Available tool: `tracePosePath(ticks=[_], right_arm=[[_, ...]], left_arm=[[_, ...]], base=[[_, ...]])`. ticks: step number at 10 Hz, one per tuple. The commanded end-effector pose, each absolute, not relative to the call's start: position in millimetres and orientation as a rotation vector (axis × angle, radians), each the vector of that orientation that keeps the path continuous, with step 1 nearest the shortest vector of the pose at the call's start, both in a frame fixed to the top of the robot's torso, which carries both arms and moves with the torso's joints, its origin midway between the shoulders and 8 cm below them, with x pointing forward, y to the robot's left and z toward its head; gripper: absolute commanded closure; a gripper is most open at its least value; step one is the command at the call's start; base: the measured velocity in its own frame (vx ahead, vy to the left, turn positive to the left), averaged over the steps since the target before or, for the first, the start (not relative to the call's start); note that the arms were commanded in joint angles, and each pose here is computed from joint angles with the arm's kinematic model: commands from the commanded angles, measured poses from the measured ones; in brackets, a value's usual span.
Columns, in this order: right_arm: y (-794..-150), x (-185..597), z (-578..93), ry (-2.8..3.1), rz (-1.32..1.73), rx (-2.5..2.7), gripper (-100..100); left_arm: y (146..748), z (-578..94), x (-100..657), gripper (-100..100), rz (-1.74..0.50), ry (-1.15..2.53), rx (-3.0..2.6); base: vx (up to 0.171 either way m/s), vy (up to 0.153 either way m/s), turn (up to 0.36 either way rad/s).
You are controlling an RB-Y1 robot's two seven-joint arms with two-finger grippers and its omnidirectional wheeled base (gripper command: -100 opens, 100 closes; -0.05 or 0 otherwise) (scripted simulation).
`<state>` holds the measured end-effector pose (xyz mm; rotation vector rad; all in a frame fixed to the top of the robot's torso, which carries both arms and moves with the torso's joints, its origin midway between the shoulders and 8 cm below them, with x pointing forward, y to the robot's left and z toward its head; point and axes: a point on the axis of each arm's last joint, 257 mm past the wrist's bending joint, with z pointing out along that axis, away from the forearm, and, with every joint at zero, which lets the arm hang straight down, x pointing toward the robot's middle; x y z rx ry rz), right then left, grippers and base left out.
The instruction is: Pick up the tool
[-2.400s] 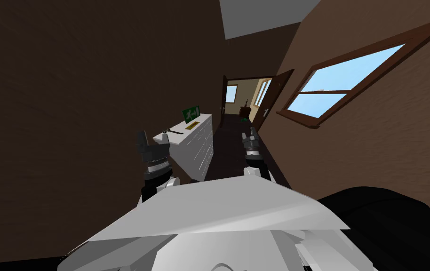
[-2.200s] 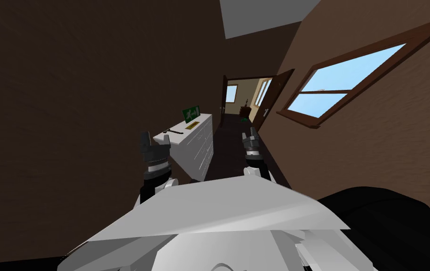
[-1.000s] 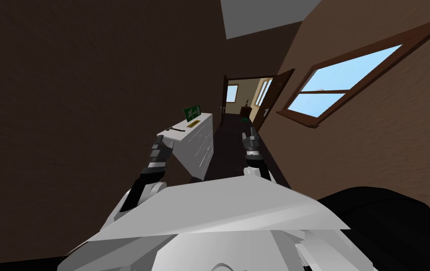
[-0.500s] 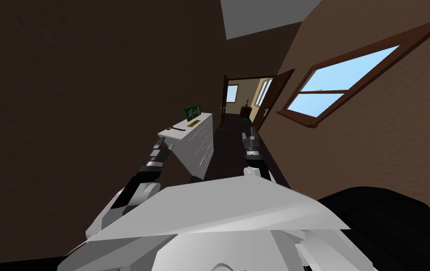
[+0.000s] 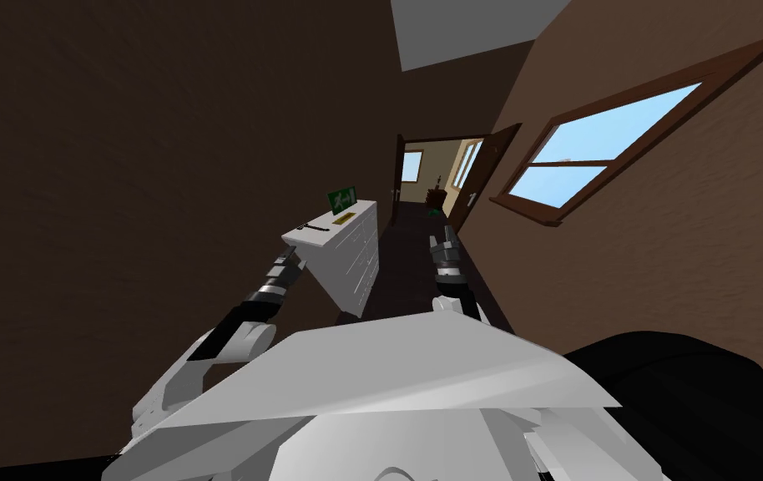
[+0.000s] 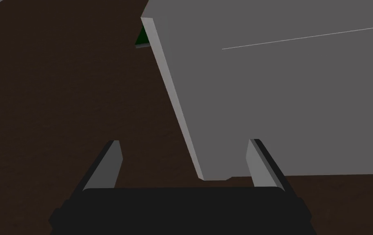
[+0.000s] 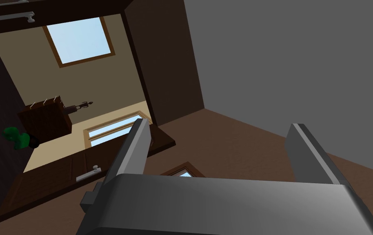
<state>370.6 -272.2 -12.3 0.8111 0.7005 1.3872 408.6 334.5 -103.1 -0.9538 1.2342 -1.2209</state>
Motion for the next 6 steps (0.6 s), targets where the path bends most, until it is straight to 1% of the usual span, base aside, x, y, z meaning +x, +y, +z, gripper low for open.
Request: tracePosePath(ticks=[1, 6], right_arm=[[-272, 371, -12, 0.700, 1.387, 0.811, 0], [-272, 371, -12, 0.700, 1.387, 0.811, 0]], left_arm=[[348, -111, 414, -100, -1.189, 1.280, -0.988], [366, -132, 419, -100, -1.105, 1.389, -1.039]], base=[[-0.030, -0.006, 0.002], [-0.022, -0.004, 0.000]])
